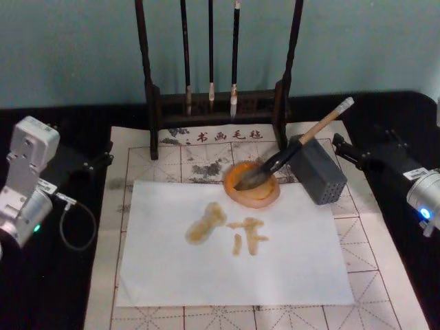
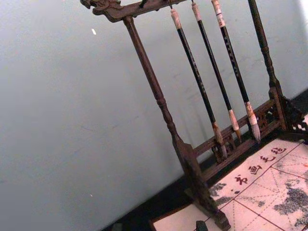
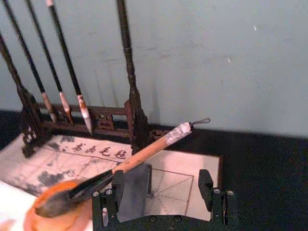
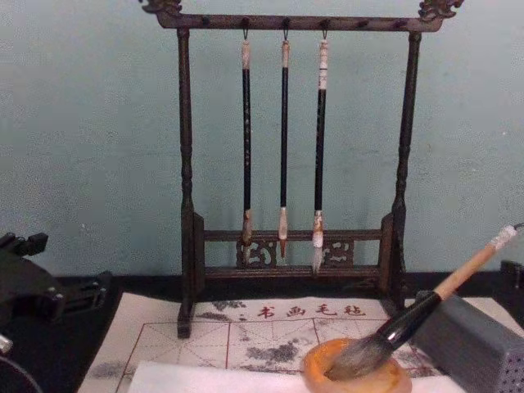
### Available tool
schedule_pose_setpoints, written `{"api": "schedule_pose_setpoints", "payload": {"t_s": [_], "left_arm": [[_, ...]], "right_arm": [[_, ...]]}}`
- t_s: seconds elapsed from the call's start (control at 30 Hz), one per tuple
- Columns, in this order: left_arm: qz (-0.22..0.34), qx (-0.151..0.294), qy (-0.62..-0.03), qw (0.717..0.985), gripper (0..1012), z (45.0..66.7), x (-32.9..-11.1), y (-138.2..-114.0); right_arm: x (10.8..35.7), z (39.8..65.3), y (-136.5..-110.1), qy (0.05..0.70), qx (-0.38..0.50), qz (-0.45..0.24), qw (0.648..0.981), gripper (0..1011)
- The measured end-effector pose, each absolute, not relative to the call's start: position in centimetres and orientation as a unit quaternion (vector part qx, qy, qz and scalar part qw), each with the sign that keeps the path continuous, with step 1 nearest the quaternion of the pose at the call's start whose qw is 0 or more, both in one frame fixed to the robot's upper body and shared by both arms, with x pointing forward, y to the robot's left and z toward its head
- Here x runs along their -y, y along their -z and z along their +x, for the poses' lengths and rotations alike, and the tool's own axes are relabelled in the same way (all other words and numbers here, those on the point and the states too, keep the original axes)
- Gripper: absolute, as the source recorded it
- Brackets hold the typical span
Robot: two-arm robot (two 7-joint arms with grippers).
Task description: Pick up the brush from the inkstone, write on the paper, then place the brush back to its original position.
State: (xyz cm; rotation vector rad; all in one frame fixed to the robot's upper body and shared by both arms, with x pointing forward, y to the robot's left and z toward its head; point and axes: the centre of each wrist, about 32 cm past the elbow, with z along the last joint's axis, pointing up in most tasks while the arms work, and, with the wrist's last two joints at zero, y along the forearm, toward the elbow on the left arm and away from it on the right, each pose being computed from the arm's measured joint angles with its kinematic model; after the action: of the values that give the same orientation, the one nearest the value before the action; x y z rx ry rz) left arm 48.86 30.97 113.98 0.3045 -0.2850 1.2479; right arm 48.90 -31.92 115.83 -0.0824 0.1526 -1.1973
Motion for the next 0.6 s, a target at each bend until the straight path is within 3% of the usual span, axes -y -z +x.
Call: {"api": "schedule_pose_setpoints", "payload": {"t_s": [0.6], "left_arm": [[0.142,0.132,-0.580,0.791,1001,48.9,-31.0,-114.0]], "right_arm": [[31.4,50.4,-116.6,0.557,-0.268,0.067,0.783,1002]]}}
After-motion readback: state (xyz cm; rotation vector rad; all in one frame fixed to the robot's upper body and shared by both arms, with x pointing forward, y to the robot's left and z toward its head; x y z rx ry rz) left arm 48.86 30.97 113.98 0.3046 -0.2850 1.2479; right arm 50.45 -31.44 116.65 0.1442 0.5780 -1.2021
